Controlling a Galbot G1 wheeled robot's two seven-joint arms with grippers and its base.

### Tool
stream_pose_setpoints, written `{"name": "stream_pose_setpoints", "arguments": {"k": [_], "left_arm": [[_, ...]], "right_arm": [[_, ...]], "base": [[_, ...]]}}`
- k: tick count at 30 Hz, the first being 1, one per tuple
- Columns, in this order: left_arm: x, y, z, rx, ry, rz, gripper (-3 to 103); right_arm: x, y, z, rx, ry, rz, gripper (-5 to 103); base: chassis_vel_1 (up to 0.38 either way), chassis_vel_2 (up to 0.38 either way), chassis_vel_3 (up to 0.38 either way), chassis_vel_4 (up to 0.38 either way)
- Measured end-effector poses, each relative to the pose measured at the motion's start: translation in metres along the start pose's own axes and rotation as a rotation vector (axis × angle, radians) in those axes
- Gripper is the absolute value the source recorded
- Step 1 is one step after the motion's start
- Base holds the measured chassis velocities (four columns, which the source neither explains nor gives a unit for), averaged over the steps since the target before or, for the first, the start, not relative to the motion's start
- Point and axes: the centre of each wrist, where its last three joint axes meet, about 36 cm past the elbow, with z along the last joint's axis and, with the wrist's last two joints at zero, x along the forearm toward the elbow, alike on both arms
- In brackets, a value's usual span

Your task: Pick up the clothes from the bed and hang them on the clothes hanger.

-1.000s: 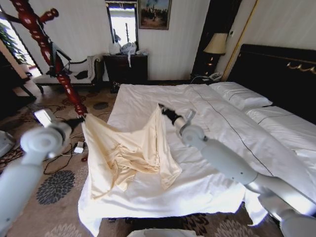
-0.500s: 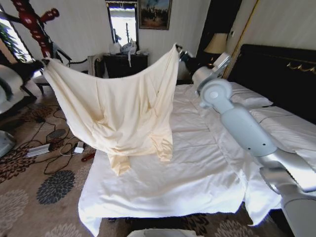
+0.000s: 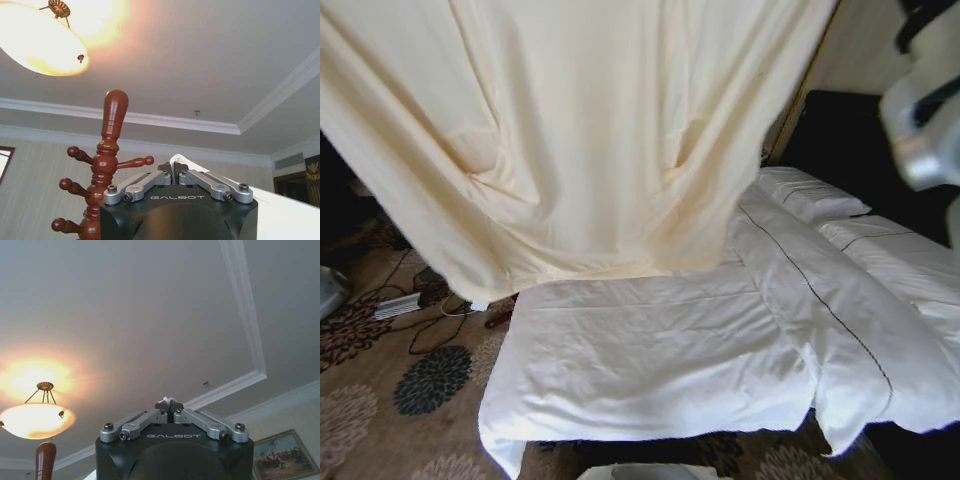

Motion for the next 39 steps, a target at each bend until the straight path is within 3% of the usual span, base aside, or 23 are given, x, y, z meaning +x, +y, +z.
{"name": "stream_pose_setpoints", "arguments": {"k": [2, 7, 8, 11, 12, 13, 14, 17, 18, 20, 22, 23, 26, 28, 32, 36, 39], "left_arm": [[-0.001, 0.001, 0.001, -0.002, 0.008, 0.0, 2], [-0.012, 0.004, 0.036, -0.008, 0.077, -0.011, 2], [-0.02, 0.009, 0.059, -0.008, 0.119, -0.026, 2], [-0.034, 0.02, 0.092, 0.003, 0.181, -0.034, 2], [-0.047, 0.03, 0.121, 0.011, 0.234, -0.035, 2], [-0.047, 0.03, 0.121, 0.011, 0.234, -0.035, 2], [-0.059, 0.039, 0.145, 0.019, 0.268, -0.035, 2], [-0.08, 0.063, 0.18, 0.026, 0.298, -0.063, 2], [-0.08, 0.063, 0.18, 0.026, 0.298, -0.063, 2], [-0.099, 0.074, 0.209, 0.031, 0.32, -0.088, 2], [-0.13, 0.066, 0.234, 0.069, 0.335, -0.087, 2], [-0.13, 0.066, 0.234, 0.069, 0.335, -0.087, 2], [-0.181, 0.039, 0.221, 0.11, 0.258, -0.058, 2], [-0.194, 0.03, 0.213, 0.116, 0.238, -0.045, 2], [-0.234, -0.004, 0.169, 0.139, 0.156, -0.001, 2], [-0.239, -0.022, 0.149, 0.143, 0.125, 0.031, 2], [-0.218, -0.032, 0.148, 0.122, 0.118, 0.063, 2]], "right_arm": [[-0.002, -0.001, -0.005, 0.005, 0.001, 0.005, 1], [-0.016, -0.01, 0.017, 0.008, 0.05, 0.028, 1], [-0.028, -0.017, 0.042, 0.011, 0.085, 0.046, 1], [-0.044, -0.029, 0.075, 0.012, 0.132, 0.073, 1], [-0.059, -0.035, 0.107, 0.003, 0.178, 0.085, 1], [-0.059, -0.035, 0.107, 0.003, 0.178, 0.085, 1], [-0.074, -0.039, 0.136, -0.005, 0.217, 0.089, 1], [-0.109, -0.05, 0.193, -0.009, 0.274, 0.091, 1], [-0.109, -0.05, 0.193, -0.009, 0.274, 0.091, 1], [-0.129, -0.06, 0.223, -0.006, 0.297, 0.106, 1], [-0.144, -0.064, 0.243, -0.003, 0.302, 0.119, 1], [-0.144, -0.064, 0.243, -0.003, 0.302, 0.119, 1], [-0.168, -0.056, 0.259, -0.014, 0.276, 0.114, 1], [-0.177, -0.05, 0.263, -0.024, 0.264, 0.109, 1], [-0.209, -0.035, 0.259, -0.046, 0.198, 0.103, 1], [-0.206, -0.037, 0.244, -0.039, 0.17, 0.097, 1], [-0.172, -0.056, 0.232, -0.006, 0.164, 0.134, 1]], "base": [[0.0, 0.0, 0.0, 0.0], [0.0, 0.0, 0.0, 0.0], [0.0, 0.0, 0.0, 0.0], [0.0, 0.0, 0.0, 0.0], [0.0, 0.0, 0.0, 0.0], [0.0, 0.0, 0.0, 0.0], [0.0, 0.0, 0.0, 0.0], [0.0, 0.0, 0.0, 0.0], [0.0, 0.0, 0.0, 0.0], [0.0, 0.0, 0.0, 0.0], [0.0, 0.0, 0.0, 0.0], [0.0, 0.0, 0.0, 0.0], [0.0, 0.0, 0.0, 0.0], [0.0, 0.0, 0.0, 0.0], [0.0, 0.0, 0.0, 0.0], [0.0, 0.0, 0.0, 0.0], [0.0, 0.0, 0.0, 0.0]]}}
